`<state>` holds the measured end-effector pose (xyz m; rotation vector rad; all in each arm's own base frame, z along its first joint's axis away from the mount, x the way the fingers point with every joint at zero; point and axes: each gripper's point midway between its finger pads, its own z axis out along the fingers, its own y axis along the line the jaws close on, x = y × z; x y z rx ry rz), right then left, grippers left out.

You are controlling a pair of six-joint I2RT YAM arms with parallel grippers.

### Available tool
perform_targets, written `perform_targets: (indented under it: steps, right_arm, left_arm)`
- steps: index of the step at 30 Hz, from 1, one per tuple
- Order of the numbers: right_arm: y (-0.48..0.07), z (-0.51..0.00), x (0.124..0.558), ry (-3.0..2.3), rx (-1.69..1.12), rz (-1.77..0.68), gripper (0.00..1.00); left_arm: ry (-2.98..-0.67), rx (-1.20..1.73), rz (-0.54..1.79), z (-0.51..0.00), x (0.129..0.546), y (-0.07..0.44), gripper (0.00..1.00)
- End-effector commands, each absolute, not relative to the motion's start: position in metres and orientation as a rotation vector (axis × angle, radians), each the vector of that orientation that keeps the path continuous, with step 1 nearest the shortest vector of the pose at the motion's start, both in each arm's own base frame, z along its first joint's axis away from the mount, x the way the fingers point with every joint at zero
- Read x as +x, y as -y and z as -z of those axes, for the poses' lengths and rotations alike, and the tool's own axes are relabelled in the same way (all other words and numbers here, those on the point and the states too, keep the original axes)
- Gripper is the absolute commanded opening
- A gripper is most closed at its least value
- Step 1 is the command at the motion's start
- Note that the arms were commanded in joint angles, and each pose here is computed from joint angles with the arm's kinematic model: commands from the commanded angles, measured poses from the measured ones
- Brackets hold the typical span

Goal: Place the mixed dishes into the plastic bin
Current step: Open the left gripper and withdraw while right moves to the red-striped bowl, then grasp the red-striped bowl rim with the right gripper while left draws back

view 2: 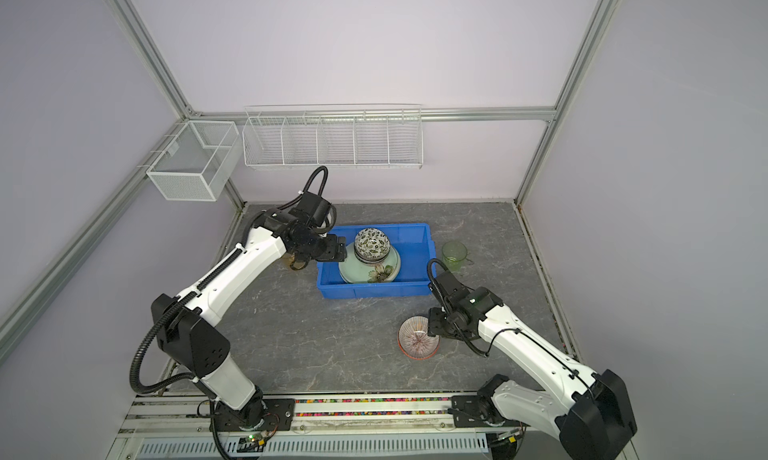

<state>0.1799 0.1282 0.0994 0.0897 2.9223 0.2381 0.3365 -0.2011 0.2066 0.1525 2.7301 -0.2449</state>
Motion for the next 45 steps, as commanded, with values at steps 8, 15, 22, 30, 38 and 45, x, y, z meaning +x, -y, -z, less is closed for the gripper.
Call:
perform_targets:
  steps: [8, 15, 22, 30, 38, 45]
  right_arm:
    - [-0.132, -0.081, 0.181, -2.980, 0.003, -0.183, 0.47]
    - [-0.140, -0.081, 0.185, -2.989, -0.046, -0.178, 0.39]
    - [-0.149, -0.077, 0.188, -3.006, -0.090, -0.169, 0.33]
    - [-0.156, -0.081, 0.194, -2.999, -0.123, -0.144, 0.27]
    - [-0.155, -0.084, 0.197, -2.990, -0.131, -0.110, 0.22]
    - [-0.158, -0.078, 0.197, -3.007, -0.142, -0.113, 0.20]
  left_arm:
    - [-2.668, -0.021, 0.166, -0.215, 0.294, 0.151, 0.92]
    - [-2.607, -0.069, 0.155, -0.222, 0.276, 0.131, 0.92]
    - [-2.607, -0.092, 0.140, -0.220, 0.262, 0.120, 0.92]
    - [-2.606, -0.095, 0.133, -0.219, 0.259, 0.117, 0.91]
    - [-2.615, -0.086, 0.138, -0.215, 0.261, 0.120, 0.92]
    - [-2.627, -0.084, 0.151, -0.211, 0.262, 0.123, 0.92]
